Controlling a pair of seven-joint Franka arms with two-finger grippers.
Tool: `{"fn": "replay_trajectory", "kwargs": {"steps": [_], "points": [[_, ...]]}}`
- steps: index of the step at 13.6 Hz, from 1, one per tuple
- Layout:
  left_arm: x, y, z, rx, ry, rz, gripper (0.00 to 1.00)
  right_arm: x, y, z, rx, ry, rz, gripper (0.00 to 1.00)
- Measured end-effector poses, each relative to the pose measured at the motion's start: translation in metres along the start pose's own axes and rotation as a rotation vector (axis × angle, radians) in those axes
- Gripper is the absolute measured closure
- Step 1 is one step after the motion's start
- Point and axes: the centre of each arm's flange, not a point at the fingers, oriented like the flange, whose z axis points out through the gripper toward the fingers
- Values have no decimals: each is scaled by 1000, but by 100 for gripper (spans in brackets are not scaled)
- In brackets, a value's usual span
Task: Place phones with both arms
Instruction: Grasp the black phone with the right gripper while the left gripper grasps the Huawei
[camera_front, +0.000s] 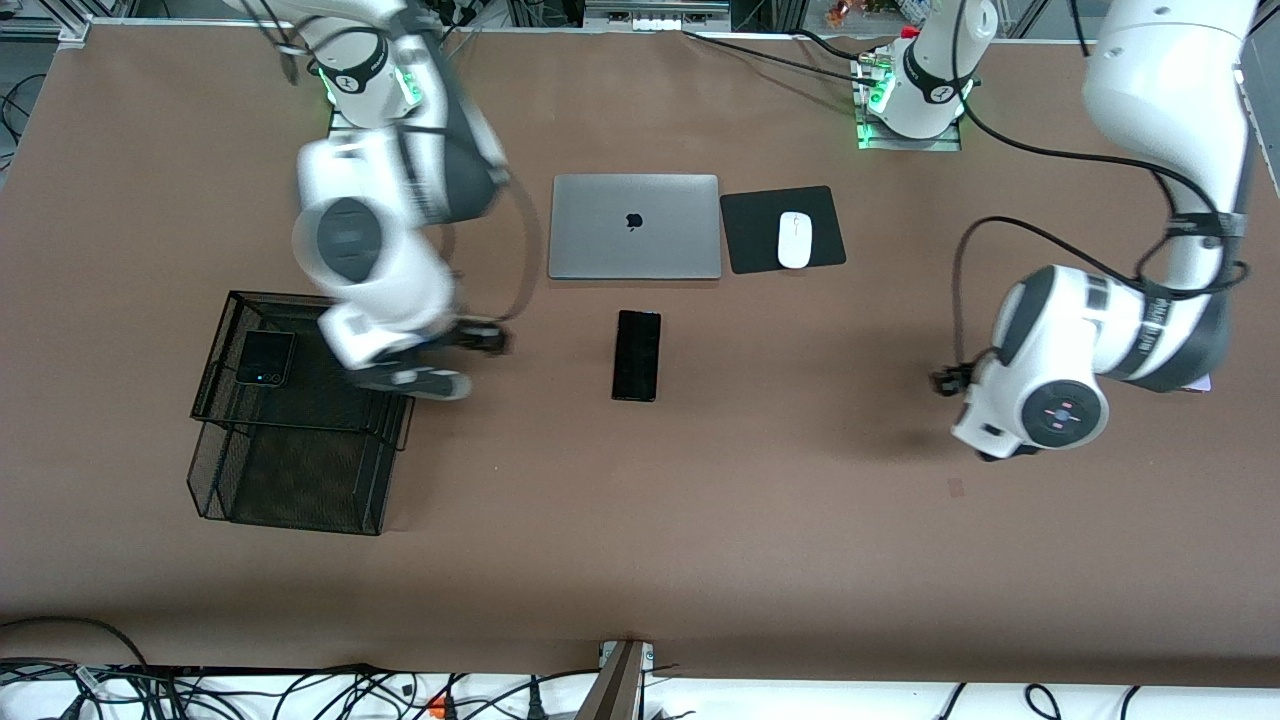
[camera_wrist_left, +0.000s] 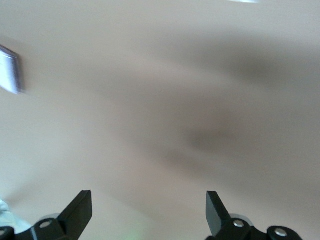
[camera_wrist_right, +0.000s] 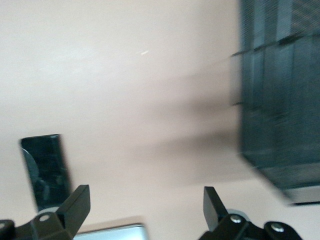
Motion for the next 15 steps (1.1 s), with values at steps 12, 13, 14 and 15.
{"fn": "replay_trajectory", "kwargs": {"steps": [12,13,14,15], "points": [[84,-323,197,-173,294,559,0,-109,-154,174,72,95,90,0],[83,-331,218,-170,372,575,0,-110,-155,182,71,100,87,0],[80,-335,240,-176,420,579,0,-111,-156,188,70,104,84,0],[75,-337,261,-193,438,575,0,-112,-156,193,67,106,82,0]]}}
